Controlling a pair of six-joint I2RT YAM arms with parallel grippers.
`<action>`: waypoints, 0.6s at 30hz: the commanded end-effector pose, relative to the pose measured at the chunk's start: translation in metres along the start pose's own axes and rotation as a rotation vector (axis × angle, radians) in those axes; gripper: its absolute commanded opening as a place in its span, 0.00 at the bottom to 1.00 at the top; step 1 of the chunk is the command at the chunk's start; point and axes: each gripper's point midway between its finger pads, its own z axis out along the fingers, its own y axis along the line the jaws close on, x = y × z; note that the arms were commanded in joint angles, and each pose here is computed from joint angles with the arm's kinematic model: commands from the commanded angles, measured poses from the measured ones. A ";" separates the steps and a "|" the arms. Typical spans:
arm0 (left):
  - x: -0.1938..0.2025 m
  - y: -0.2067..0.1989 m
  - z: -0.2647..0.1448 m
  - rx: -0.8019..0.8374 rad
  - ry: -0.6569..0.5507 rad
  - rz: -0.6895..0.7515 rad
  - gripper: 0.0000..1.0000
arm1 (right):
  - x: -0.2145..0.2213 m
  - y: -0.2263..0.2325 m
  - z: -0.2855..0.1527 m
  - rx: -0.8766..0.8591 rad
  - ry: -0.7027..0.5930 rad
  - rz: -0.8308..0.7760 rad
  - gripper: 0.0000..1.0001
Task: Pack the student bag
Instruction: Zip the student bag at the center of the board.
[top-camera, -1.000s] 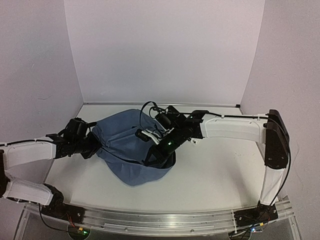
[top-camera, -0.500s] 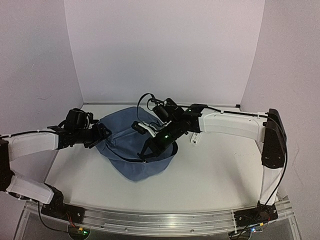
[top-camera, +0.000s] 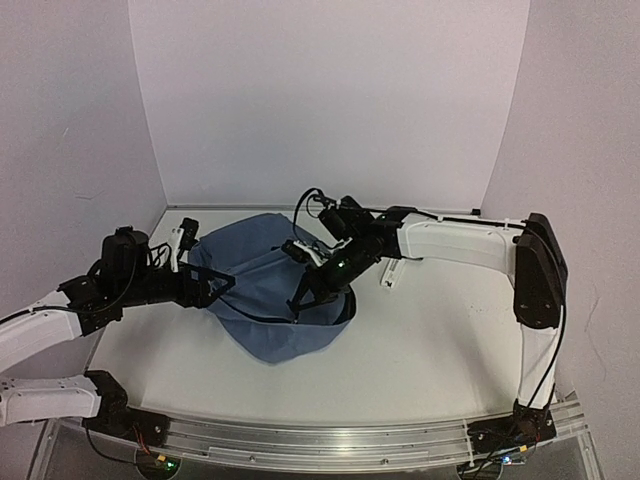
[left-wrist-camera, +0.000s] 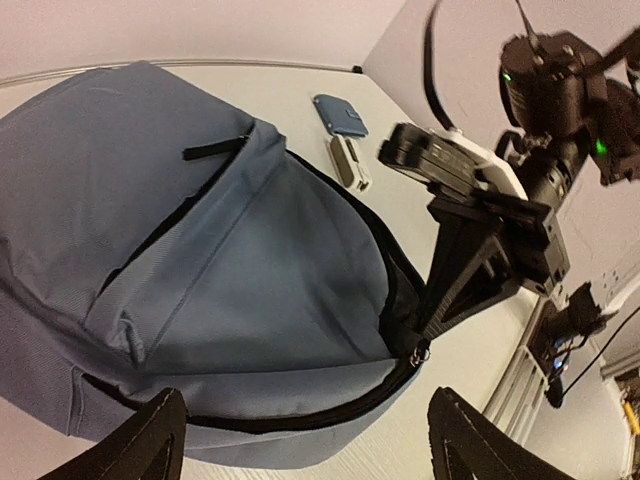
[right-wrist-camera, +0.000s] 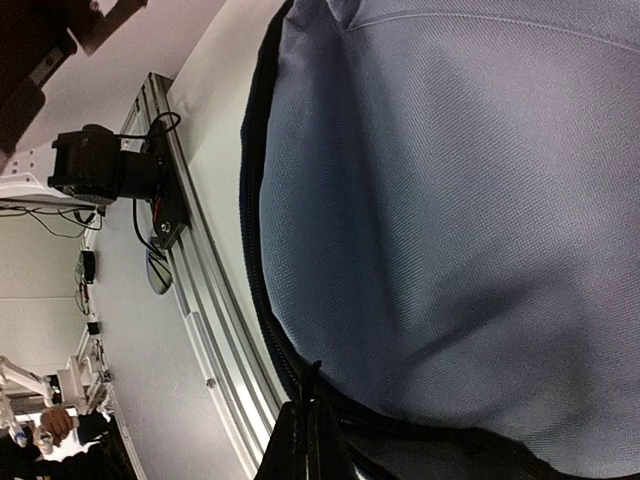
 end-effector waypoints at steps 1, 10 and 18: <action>0.016 -0.027 0.027 -0.001 0.127 0.238 0.81 | 0.001 0.004 -0.002 -0.054 -0.018 0.049 0.00; 0.067 -0.066 0.080 -0.005 0.363 0.544 0.77 | 0.005 0.003 -0.010 -0.050 -0.047 0.058 0.00; 0.069 -0.060 0.088 -0.088 0.432 0.672 0.68 | 0.004 0.005 -0.011 -0.062 -0.055 0.060 0.00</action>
